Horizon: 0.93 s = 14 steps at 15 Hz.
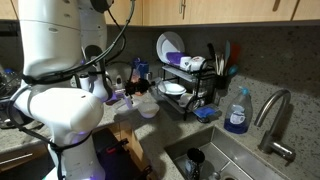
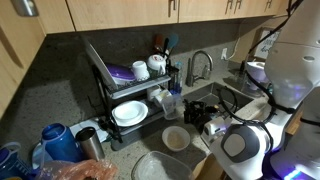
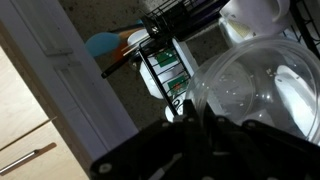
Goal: Pour the sugar out of the clear bowl into the white bowl
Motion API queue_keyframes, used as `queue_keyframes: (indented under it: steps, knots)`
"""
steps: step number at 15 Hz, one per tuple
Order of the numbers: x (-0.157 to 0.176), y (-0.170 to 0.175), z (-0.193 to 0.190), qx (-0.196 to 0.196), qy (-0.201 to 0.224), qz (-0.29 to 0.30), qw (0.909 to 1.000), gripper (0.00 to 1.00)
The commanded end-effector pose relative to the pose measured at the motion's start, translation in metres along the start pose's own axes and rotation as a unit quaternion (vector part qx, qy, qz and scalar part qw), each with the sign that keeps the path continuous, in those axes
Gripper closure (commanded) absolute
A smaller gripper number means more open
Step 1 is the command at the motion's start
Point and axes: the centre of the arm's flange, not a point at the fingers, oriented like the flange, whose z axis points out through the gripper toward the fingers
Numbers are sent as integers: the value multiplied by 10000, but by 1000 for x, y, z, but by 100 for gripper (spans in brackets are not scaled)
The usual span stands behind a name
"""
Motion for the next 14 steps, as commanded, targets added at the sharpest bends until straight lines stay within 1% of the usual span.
queue_keyframes:
  steps: [1, 2, 4, 6, 8, 10, 13, 14]
  knots:
    - [5, 5, -7, -84, 40, -77, 9999, 98]
    - [6, 6, -7, -98, 35, -29, 9999, 98]
    - [5, 2, -9, -74, 93, -129, 9998, 98]
    - [7, 7, -7, -114, 45, -31, 9999, 98]
    - [6, 3, -9, -95, 123, -155, 9998, 98]
    - [7, 10, -4, -171, 55, -61, 9998, 98]
    - [6, 5, -6, -122, 117, -163, 9997, 98]
    - [8, 10, -4, -141, 55, -59, 9999, 98]
